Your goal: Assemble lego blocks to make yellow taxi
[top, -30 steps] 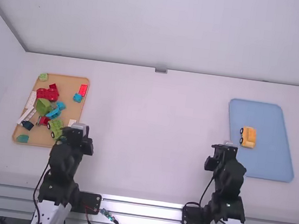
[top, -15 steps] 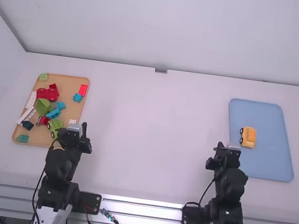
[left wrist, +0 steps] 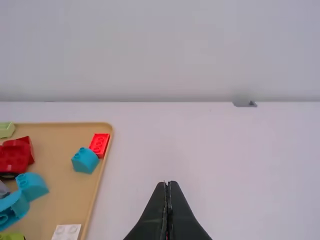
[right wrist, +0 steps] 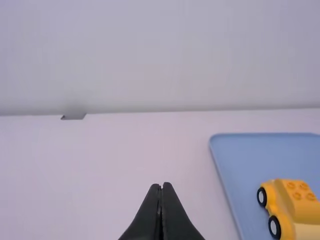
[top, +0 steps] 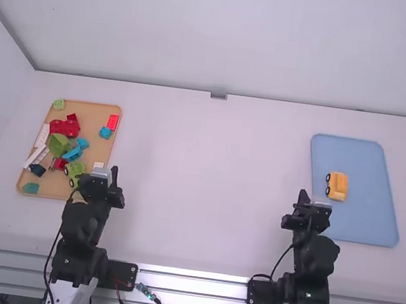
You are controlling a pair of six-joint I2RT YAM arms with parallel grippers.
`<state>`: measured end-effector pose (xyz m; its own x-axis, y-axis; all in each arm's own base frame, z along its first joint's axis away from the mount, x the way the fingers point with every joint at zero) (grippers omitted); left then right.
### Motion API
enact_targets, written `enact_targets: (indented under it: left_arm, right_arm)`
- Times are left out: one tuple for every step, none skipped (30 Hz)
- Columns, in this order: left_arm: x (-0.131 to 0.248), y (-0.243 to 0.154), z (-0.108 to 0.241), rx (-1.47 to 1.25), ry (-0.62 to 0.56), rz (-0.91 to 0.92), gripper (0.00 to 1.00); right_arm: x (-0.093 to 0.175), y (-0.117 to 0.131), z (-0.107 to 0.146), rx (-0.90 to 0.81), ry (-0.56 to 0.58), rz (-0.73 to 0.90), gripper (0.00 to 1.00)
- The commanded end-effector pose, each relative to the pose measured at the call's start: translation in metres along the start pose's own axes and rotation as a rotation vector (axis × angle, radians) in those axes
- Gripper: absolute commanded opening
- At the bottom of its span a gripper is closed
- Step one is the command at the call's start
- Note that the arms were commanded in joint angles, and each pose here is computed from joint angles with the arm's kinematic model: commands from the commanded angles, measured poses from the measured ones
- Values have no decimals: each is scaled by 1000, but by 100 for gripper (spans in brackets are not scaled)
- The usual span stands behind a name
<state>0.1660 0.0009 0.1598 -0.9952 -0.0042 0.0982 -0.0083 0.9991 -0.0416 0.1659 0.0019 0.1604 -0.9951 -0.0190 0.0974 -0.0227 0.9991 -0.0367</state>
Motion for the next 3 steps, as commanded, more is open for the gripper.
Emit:
enact_targets:
  left_arm:
    - [0, -1, 4, -7, 7, 4, 0]
    - [0, -1, 4, -7, 7, 4, 0]
    - [0, -1, 4, -7, 7, 4, 0]
  right_arm:
    - [0, 0, 4, -4, 8, 3, 0]
    - [0, 0, 4, -4, 8, 3, 0]
    - [0, 0, 4, -4, 8, 3, 0]
Point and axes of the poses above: each hand's point on the last joint's axis, 136 mm out from that joint toward the fingers, its own x axis back along the fingers, its own y axis along the line the jaws close on, z = x × y, the point moved 8 cm from there along x, back along the fingers, and after that the axes turned 2 degrees about x, right-handed, at the moved point
